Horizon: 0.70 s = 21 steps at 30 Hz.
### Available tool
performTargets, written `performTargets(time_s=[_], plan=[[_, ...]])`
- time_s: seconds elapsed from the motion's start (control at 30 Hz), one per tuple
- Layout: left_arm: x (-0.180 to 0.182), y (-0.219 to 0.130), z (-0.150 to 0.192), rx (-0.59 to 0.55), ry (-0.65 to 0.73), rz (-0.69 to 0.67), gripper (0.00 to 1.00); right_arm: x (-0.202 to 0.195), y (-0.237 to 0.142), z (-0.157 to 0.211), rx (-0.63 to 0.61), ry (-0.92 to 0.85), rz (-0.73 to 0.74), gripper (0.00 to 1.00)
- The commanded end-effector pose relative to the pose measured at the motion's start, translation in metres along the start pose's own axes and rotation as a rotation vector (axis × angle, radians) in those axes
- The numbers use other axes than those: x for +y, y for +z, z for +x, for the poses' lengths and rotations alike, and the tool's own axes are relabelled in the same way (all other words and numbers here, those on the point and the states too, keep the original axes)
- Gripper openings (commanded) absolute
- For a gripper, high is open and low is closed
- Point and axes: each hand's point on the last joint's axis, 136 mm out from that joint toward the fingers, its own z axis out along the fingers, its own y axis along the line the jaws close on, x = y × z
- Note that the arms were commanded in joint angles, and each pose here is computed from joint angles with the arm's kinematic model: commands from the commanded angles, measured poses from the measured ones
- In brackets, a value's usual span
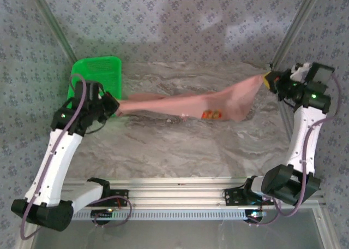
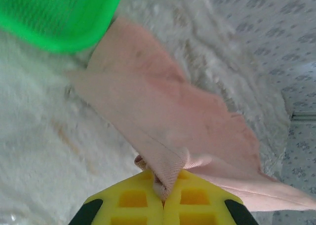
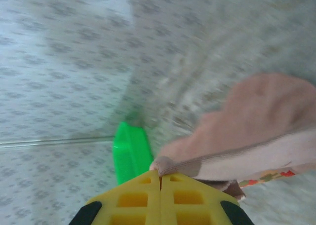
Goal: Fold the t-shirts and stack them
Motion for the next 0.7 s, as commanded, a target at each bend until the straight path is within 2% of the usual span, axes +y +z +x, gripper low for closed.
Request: performTargets(time_s=[0.0, 0.17, 0.37, 0.53, 0.67], plan=[[-0.027, -0.035, -0.046, -0.143, 0.151, 0.046, 0.0, 0.059, -0.033, -0.006, -0.063, 0.031, -0.134, 0.0], [-0.089, -0.089, -0.101, -0.33, 0.254, 0.204, 0.0, 0.119, -0.089, -0.002, -0.172, -0.007, -0.24, 0.0], [-0.157, -0.124, -0.14, -0.434, 0.326, 0.382, 0.0, 0.173, -0.133, -0.011, -0.281, -0.11, -0.305, 0.0], [-0.204, -0.119, -0.168, -0.472, 0.389, 0.474, 0.0, 0.178, -0.122, -0.057, -0.331, -0.136, -0.307, 0.0], [-0.237, -0.086, -0.189, -0.426, 0.347, 0.587, 0.0, 0.165, -0.088, -0.107, -0.316, -0.134, -0.291, 0.0]])
